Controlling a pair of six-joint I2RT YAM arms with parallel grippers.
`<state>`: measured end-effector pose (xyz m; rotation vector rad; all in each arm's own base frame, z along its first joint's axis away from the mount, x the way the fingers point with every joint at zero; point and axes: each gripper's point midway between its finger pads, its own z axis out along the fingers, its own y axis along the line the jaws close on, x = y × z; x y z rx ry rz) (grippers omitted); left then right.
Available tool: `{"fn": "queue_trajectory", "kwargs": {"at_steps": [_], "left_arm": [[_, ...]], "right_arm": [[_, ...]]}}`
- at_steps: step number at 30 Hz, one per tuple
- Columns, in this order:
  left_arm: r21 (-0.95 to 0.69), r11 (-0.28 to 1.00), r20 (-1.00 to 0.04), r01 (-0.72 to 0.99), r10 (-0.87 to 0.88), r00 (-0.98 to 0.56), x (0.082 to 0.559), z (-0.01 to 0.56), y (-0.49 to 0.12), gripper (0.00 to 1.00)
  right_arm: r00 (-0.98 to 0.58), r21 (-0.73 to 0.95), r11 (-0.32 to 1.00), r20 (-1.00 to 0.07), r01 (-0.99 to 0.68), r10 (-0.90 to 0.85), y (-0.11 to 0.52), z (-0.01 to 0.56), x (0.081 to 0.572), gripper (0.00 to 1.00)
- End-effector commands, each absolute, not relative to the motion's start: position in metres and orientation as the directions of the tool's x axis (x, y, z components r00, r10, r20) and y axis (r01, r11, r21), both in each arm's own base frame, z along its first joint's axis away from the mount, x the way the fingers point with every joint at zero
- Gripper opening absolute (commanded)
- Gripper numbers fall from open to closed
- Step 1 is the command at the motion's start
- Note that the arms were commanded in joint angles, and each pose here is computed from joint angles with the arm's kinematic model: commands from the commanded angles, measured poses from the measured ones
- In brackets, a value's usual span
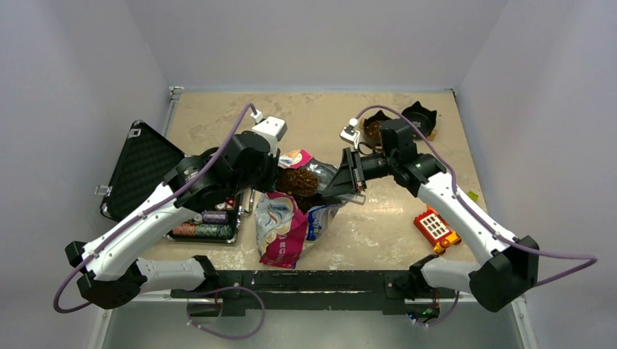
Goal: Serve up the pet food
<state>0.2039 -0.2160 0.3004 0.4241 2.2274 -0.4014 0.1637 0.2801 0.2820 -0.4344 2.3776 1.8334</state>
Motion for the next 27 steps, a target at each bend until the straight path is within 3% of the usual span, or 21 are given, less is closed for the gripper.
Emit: {"fn": "queue_trajectory", "kwargs": {"at_steps": [1, 4, 9, 13, 17, 25, 27], "left_arm": [[-0.289, 0.848, -0.892, 0.445, -0.070, -0.446, 0.214, 0.379, -0.226, 0.00], [-0.299, 0.839, -0.888, 0.454, -0.071, -0.453, 0.214, 0.379, -0.230, 0.00], [-0.304, 0.835, -0.883, 0.458, -0.067, -0.464, 0.213, 0.378, -0.233, 0.00], [-0.308, 0.831, -0.879, 0.463, -0.064, -0.472, 0.213, 0.376, -0.236, 0.00], [-0.313, 0.826, -0.877, 0.470, -0.060, -0.477, 0.213, 0.376, -0.240, 0.00], [-0.319, 0.818, -0.870, 0.479, -0.052, -0.490, 0.214, 0.376, -0.247, 0.00], [-0.319, 0.817, -0.869, 0.480, -0.050, -0.493, 0.214, 0.375, -0.248, 0.00]], "right_arm": [[-0.941, 0.926, 0.203, -0.283, -0.319, -0.188, 0.272, 0.277, 0.154, 0.00], [-0.947, 0.919, 0.243, -0.277, -0.310, -0.162, 0.273, 0.270, 0.161, 0.00], [-0.924, 0.870, 0.311, -0.369, -0.383, -0.104, 0.269, 0.294, 0.172, 0.00], [-0.900, 0.762, 0.517, -0.435, -0.389, -0.035, 0.253, 0.290, 0.197, 0.00], [-0.905, 0.638, 0.705, -0.426, -0.309, -0.012, 0.237, 0.260, 0.215, 0.00], [-0.913, 0.617, 0.698, -0.386, -0.364, -0.135, 0.262, 0.255, 0.199, 0.00], [-0.900, 0.687, 0.596, -0.405, -0.415, -0.159, 0.272, 0.278, 0.189, 0.00]]}}
